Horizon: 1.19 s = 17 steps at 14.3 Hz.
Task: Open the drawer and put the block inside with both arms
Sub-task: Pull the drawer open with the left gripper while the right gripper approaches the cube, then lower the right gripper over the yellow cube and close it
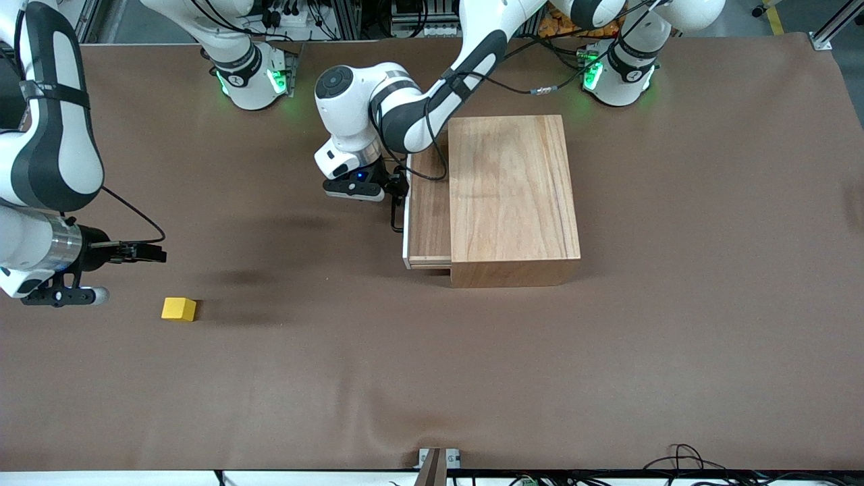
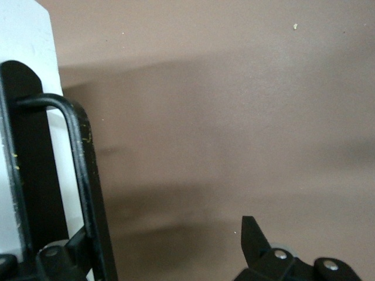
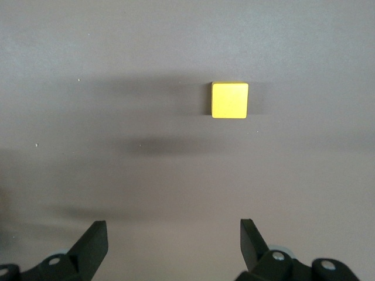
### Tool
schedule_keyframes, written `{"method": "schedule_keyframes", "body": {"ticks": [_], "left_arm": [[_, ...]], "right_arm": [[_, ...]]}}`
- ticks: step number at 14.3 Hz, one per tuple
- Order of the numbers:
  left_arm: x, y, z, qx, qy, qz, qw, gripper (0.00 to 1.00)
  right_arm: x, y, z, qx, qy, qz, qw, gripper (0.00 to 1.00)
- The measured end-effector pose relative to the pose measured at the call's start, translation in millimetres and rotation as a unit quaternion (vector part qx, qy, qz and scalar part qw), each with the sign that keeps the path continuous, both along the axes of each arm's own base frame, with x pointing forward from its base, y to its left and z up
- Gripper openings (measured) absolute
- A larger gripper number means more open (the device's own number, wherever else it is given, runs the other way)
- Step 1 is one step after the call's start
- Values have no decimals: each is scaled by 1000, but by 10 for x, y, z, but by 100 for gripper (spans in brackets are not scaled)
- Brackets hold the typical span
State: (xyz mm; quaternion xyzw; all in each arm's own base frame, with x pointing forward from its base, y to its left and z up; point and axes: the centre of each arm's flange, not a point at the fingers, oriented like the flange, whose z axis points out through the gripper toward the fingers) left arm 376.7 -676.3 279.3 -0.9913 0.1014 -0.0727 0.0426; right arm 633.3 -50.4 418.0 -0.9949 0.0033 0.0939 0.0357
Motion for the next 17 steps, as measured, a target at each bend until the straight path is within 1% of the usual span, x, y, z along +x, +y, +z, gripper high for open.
{"method": "schedule_keyframes", "body": {"ticks": [4, 7, 9, 12, 13, 15, 17], "left_arm": [[-41, -89, 56, -30, -1, -4, 1000, 100], [-63, -138, 89, -46, -4, -8, 999, 100], [-80, -172, 115, -57, -7, -11, 998, 100], [-105, -214, 141, -70, -10, -15, 997, 100], [-111, -222, 146, -72, -11, -16, 997, 100], [-121, -241, 161, -78, -13, -18, 997, 100], [-146, -263, 181, -81, -14, -20, 996, 100]], "right_arm": [[17, 1, -46, 0, -1, 0, 1000, 100], [66, 4, -211, 0, -3, 0, 1000, 100], [147, -2, -469, -1, -8, -1, 1000, 100], [304, -42, -1057, -4, -22, -4, 1000, 100], [340, -58, -1232, -12, -26, 1, 1000, 100], [414, -106, -1445, -44, -45, 24, 998, 100], [464, -134, -1520, -58, -56, 34, 996, 100]]}}
